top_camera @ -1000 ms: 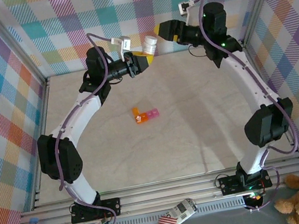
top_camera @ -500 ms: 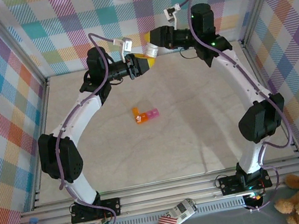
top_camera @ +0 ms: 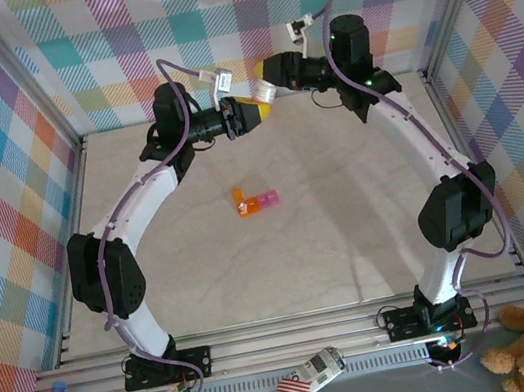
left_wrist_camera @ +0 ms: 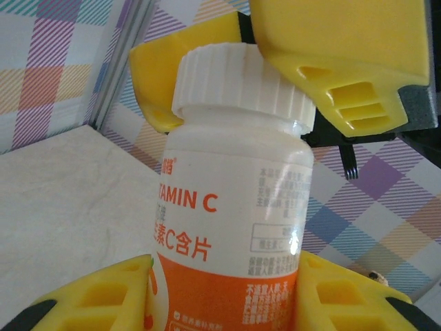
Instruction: Sort the pills into containers
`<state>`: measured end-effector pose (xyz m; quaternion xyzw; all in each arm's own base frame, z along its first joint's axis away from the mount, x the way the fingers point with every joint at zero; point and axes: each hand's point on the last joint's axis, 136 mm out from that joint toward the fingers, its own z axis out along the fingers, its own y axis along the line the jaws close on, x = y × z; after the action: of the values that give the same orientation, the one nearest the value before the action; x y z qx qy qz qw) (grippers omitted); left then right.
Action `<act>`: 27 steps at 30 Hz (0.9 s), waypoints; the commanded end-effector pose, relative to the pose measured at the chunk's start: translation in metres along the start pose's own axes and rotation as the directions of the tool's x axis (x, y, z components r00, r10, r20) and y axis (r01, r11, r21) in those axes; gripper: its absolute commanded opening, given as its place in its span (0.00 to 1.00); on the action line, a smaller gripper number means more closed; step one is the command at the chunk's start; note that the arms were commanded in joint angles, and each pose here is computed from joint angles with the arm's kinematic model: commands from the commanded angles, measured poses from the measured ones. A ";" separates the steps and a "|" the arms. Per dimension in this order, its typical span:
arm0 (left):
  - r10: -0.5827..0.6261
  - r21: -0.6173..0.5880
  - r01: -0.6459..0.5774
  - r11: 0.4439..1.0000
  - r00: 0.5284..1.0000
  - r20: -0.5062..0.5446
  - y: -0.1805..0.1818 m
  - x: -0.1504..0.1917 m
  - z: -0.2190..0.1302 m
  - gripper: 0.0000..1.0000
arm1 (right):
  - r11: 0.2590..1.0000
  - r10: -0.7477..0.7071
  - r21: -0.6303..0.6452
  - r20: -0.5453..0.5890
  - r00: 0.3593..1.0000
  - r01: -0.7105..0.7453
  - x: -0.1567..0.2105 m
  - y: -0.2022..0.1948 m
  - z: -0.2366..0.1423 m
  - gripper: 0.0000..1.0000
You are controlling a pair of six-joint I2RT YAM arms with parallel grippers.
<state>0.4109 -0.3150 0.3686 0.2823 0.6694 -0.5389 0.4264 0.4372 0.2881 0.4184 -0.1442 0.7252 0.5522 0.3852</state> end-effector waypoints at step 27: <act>0.130 -0.265 -0.084 0.960 0.978 0.162 0.030 -0.028 -0.011 0.00 | 0.987 0.020 0.155 0.200 0.980 -0.052 -0.018 0.010 -0.024 0.88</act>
<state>0.4510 -0.2970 0.3457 0.1900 0.7133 -0.4348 0.5158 0.4590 0.2883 0.3953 0.0030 0.7609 0.4821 0.4344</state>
